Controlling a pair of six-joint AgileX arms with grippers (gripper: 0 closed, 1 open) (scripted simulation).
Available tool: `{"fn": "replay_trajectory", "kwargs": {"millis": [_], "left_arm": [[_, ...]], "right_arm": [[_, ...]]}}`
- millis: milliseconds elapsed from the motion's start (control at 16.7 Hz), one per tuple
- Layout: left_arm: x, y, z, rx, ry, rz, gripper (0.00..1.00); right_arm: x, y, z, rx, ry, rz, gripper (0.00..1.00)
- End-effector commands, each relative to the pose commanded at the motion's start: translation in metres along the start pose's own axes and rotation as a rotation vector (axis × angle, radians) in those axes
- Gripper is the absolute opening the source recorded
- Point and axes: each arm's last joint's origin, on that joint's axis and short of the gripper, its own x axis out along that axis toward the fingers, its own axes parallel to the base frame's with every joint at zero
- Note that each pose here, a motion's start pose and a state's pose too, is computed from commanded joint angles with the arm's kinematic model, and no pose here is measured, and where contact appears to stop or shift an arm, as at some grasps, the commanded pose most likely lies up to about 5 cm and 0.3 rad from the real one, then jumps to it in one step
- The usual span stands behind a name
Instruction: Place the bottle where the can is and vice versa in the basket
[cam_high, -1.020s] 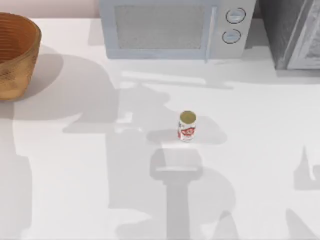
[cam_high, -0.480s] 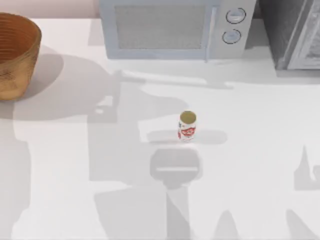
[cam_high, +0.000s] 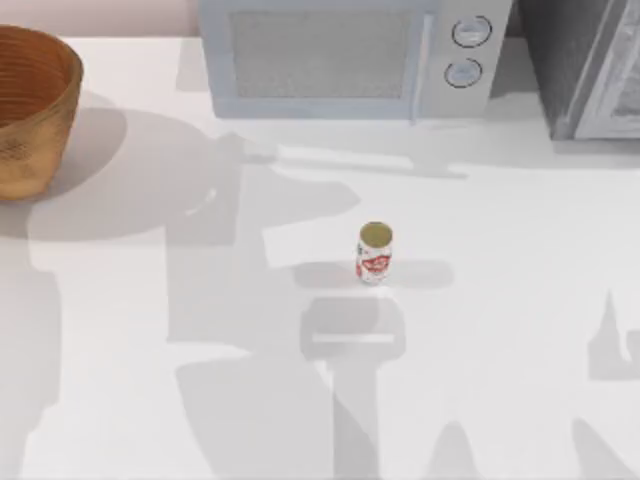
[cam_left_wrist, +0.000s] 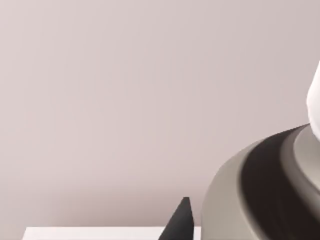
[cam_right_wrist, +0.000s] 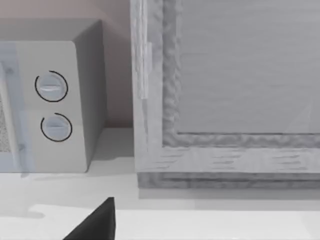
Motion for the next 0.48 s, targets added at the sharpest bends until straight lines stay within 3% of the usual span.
{"fn": "replay_trajectory", "kwargs": {"millis": [480], "left_arm": [[0.0000, 0.0000, 0.0000, 0.000, 0.000, 0.000, 0.75]], "right_arm": [[0.0000, 0.0000, 0.0000, 0.000, 0.000, 0.000, 1.00]]}}
